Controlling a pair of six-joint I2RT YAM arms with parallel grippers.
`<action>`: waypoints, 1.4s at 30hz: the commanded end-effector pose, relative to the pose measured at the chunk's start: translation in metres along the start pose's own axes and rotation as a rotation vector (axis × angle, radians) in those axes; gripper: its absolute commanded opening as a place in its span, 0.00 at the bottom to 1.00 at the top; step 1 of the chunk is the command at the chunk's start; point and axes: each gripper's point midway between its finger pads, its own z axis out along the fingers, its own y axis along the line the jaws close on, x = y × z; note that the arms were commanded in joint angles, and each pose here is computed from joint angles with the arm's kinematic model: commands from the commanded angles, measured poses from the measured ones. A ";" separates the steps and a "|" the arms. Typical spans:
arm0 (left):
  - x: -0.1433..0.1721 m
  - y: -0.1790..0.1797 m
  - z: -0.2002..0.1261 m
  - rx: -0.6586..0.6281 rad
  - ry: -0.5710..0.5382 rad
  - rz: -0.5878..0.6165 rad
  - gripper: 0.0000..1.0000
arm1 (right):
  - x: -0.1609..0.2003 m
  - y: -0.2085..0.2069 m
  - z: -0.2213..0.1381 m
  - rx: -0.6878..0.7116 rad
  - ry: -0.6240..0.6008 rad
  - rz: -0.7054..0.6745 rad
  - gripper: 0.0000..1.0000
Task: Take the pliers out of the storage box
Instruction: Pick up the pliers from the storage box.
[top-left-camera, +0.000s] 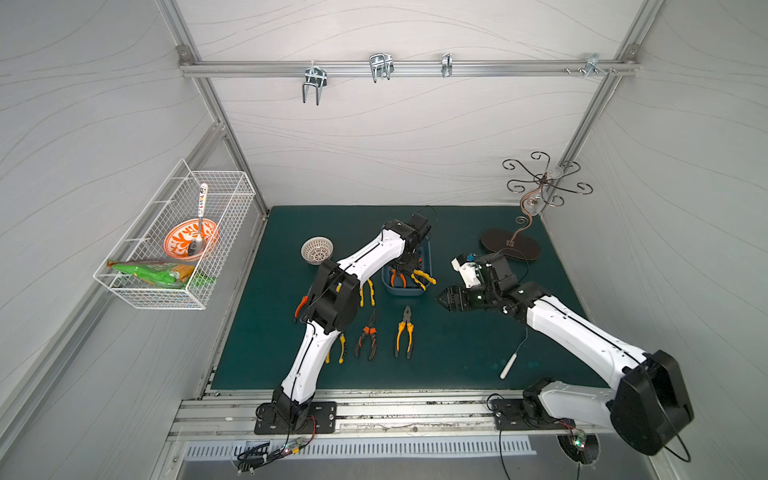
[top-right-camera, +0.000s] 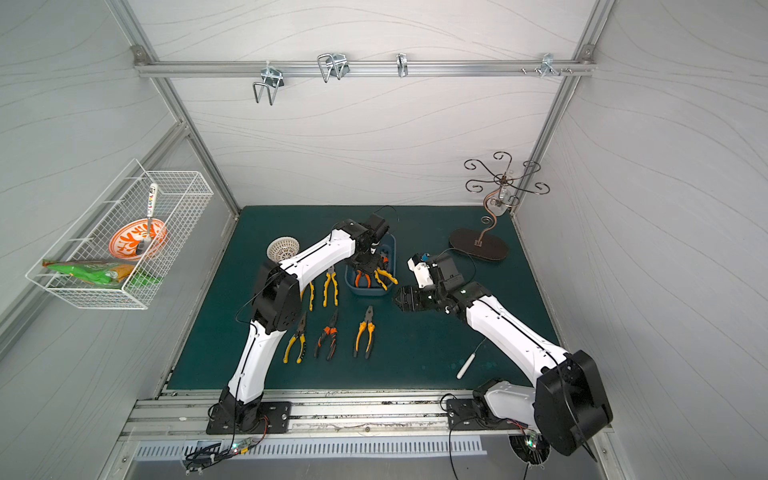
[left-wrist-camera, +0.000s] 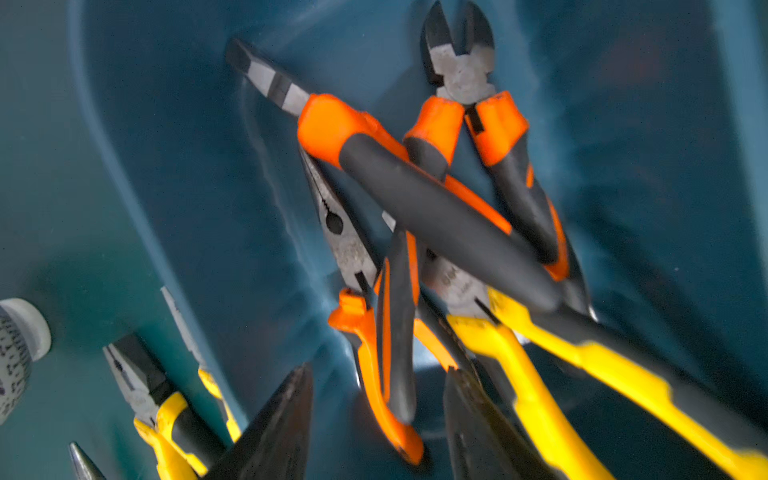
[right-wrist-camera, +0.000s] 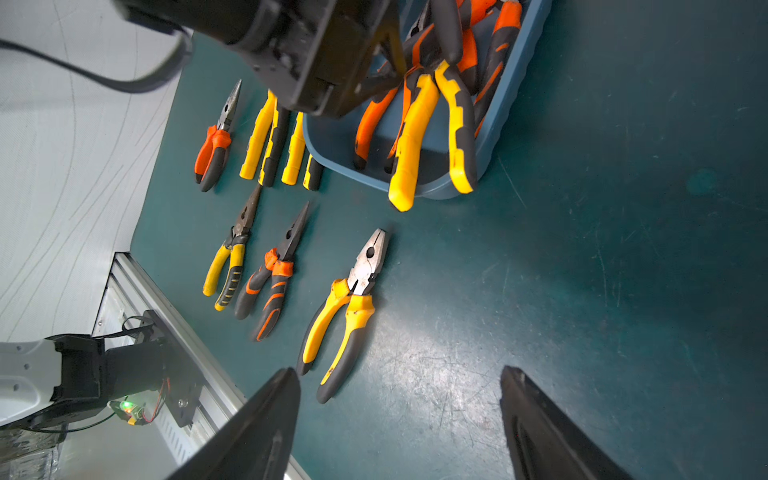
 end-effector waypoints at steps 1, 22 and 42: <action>-0.006 0.006 0.012 -0.049 0.012 0.046 0.55 | -0.002 0.003 -0.004 -0.016 -0.009 0.002 0.80; -0.042 0.019 -0.061 -0.008 -0.268 -0.076 0.00 | -0.012 0.005 -0.015 -0.065 -0.057 0.067 0.80; -0.036 0.019 -0.133 0.407 -0.540 -0.351 0.00 | -0.062 0.022 -0.040 -0.257 -0.198 0.198 0.78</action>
